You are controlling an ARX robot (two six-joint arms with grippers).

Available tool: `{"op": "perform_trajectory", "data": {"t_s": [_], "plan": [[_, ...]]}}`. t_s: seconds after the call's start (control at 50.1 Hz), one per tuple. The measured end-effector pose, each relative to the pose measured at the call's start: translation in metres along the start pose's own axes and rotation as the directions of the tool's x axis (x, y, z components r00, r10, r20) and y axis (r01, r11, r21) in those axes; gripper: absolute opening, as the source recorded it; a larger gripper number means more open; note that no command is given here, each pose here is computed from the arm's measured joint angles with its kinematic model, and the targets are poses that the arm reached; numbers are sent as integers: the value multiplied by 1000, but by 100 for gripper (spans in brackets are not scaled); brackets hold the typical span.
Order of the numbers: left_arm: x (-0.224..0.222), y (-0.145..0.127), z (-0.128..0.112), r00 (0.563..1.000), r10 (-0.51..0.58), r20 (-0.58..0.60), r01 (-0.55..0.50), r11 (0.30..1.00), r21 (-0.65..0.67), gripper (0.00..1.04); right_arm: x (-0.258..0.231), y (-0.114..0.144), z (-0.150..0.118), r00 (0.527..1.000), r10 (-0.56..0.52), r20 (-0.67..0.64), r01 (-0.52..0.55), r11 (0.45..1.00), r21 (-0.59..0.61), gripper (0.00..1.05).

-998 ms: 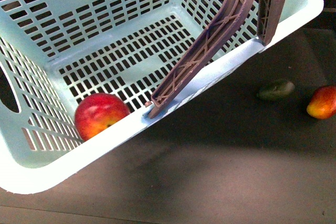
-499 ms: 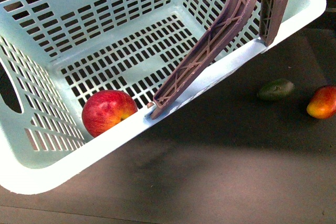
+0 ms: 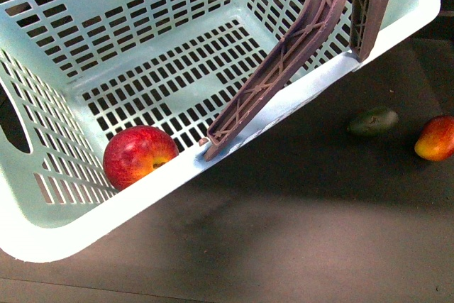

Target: Pick apple with right arm and hold basket with left

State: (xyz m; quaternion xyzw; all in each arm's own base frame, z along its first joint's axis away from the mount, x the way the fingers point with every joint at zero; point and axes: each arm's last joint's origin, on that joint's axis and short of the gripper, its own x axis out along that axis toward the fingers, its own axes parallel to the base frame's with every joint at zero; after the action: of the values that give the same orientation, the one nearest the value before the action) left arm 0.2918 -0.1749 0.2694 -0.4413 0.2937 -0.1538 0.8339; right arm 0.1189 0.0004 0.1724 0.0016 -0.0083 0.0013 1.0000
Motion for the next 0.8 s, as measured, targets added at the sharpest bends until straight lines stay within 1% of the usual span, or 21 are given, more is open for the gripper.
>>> {"op": "perform_trajectory", "data": {"t_s": [0.539, 0.599, 0.679, 0.798], "plan": [[0, 0, 0, 1000, 1, 0, -1, 1000, 0, 18, -11, 0, 0, 1000, 0, 1, 0, 1000, 0, 2], [0, 0, 0, 1000, 0, -1, 0, 1000, 0, 18, -19, 0, -5, 1000, -3, -31, 3, 1000, 0, 2], [0, 0, 0, 1000, 1, 1, -1, 1000, 0, 18, -21, 0, -3, 1000, -1, -5, 1, 1000, 0, 2], [0, 0, 0, 1000, 0, 0, 0, 1000, 2, 18, -22, 0, -3, 1000, -1, -6, 1, 1000, 0, 2]]}}
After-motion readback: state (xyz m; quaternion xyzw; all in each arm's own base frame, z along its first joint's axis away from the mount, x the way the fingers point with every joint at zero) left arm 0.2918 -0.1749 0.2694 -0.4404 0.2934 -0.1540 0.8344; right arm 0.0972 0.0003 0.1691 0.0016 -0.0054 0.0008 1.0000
